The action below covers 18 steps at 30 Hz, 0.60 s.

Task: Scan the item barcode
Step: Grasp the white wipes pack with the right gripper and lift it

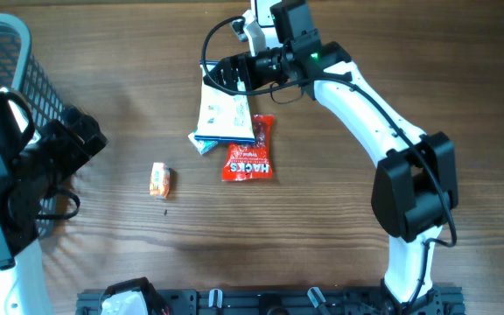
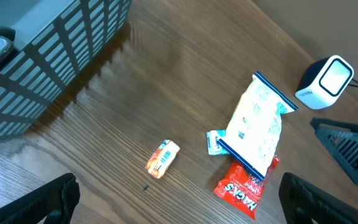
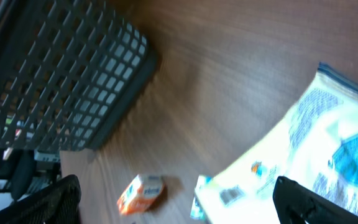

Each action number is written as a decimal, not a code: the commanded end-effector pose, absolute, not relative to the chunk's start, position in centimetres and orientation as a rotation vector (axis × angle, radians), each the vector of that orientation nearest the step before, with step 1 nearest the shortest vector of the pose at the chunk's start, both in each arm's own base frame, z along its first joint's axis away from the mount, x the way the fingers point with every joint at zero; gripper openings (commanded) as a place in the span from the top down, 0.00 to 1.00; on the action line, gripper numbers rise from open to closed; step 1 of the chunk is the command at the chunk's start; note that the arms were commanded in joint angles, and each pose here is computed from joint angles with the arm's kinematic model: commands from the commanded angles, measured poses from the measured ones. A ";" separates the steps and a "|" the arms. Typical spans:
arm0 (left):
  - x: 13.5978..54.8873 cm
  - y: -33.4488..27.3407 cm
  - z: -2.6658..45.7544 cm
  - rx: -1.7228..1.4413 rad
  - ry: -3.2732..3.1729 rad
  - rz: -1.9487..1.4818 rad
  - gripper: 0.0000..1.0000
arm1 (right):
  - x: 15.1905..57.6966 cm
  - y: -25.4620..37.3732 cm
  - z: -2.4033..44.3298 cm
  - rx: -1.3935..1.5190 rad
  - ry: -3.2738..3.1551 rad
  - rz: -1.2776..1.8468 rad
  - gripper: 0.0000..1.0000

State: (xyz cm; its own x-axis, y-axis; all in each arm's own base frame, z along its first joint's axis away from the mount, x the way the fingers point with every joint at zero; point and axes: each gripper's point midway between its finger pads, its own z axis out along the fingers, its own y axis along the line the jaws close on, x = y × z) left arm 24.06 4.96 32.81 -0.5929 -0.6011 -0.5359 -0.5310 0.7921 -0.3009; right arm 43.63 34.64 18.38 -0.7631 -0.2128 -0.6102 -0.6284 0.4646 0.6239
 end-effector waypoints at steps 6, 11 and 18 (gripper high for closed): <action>24.1 4.8 33.0 -0.826 2.338 -0.155 0.00 | 45.9 37.6 13.4 -0.640 2.277 1.234 0.00; 24.1 4.8 33.0 -0.826 2.338 -0.155 0.00 | 46.2 38.2 7.7 -0.547 2.385 1.278 0.34; 24.1 4.8 33.0 -0.826 2.338 -0.155 0.00 | 48.6 33.2 1.1 -0.325 2.597 0.809 0.86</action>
